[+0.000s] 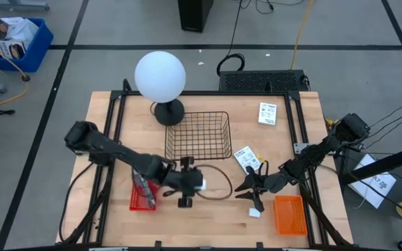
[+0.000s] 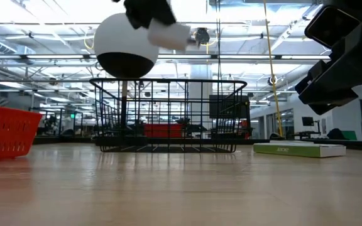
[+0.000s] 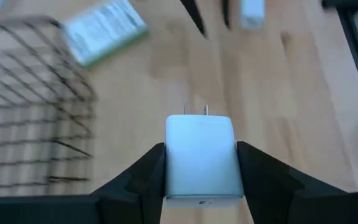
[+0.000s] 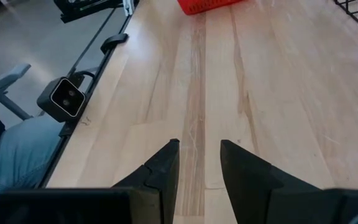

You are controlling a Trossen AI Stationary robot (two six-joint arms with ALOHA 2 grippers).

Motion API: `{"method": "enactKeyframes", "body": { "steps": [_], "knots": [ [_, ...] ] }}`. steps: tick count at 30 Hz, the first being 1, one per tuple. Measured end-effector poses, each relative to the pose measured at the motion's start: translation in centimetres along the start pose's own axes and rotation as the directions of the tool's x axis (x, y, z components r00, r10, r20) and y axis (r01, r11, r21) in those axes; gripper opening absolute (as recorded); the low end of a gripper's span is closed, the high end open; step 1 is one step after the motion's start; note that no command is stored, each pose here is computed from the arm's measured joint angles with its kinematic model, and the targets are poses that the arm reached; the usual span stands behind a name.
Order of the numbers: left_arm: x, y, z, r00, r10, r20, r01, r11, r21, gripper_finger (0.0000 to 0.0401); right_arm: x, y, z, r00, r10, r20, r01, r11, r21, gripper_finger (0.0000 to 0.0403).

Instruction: Pick and place items into bin

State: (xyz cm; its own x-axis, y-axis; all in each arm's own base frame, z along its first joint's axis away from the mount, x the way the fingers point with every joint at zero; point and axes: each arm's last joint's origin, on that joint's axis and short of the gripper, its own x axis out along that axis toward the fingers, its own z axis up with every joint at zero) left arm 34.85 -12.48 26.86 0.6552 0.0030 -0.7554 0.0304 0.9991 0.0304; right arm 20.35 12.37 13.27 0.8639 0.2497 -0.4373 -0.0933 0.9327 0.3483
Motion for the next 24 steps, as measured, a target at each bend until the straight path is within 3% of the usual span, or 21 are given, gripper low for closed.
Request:
{"method": "enactKeyframes", "body": {
  "steps": [9, 16, 24],
  "knots": [
    [-3.0, 6.9, 2.0, 0.987, 0.125, 0.098, -0.114, 0.987, -0.112, 0.0179, 0.0, 0.0, 0.0, 1.000, 0.001, 0.000, -0.001, 1.000, 0.005, 0.0111],
    [-2.3, 12.8, 2.1, 0.974, 0.217, 0.068, -0.196, 0.952, -0.233, 0.0177, 0.0, 0.0, 0.0, 1.000, 0.001, 0.000, -0.001, 1.000, 0.005, 0.0110],
    [-1.0, 17.5, 1.4, 0.976, 0.216, 0.021, -0.193, 0.911, -0.364, 0.0180, -0.1, 0.2, -0.1, 1.000, 0.008, -0.003, -0.008, 1.000, 0.003, 0.0110]
  ]
}}
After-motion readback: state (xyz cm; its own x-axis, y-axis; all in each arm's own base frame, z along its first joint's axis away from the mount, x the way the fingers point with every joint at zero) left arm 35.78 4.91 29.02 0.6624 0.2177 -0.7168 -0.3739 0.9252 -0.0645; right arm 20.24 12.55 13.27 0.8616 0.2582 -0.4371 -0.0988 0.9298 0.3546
